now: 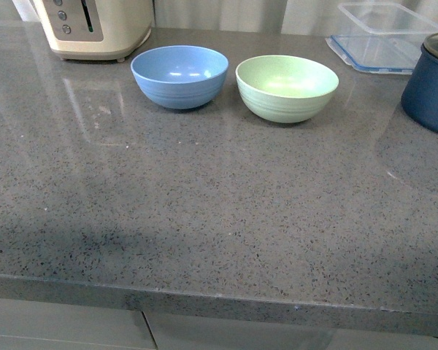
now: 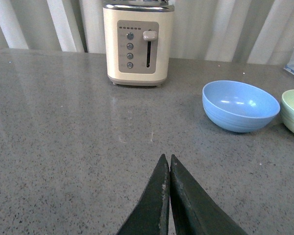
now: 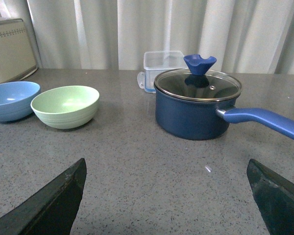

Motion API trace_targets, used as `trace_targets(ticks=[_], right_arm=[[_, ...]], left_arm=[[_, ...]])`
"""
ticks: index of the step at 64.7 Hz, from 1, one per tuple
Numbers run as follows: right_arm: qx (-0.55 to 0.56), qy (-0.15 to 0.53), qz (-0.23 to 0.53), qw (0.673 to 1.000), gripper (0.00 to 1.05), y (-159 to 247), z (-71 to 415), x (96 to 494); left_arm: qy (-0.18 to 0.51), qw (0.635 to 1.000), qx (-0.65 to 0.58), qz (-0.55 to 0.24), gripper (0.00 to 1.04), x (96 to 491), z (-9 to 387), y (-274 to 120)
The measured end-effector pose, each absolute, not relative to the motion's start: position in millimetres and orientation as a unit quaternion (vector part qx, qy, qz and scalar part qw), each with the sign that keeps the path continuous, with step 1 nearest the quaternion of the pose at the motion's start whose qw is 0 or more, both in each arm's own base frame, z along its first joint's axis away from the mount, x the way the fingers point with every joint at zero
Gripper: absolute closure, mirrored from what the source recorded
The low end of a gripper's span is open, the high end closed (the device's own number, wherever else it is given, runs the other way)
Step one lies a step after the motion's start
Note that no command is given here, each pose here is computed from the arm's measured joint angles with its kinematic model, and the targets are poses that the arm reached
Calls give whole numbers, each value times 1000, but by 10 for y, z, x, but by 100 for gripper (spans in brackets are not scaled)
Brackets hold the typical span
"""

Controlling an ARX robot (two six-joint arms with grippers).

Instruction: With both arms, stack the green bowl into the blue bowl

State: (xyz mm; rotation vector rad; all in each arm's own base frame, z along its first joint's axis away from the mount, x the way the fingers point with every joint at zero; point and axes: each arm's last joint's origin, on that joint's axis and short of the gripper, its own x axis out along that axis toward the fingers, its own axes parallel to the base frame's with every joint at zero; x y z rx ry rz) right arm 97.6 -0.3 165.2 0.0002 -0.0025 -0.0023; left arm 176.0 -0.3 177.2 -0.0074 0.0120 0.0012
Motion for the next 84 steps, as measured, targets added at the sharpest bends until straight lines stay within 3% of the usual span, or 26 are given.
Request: trace_targets(ticks=[21, 84], right_arm=[[0, -1, -1, 1000, 10, -3, 1652, 976], [0, -1, -1, 1000, 10, -3, 1652, 976]], left_arm=[[9, 1000, -4, 1, 101, 1500, 1618, -2], [-13, 1000, -4, 0, 101, 1125, 1741, -2]])
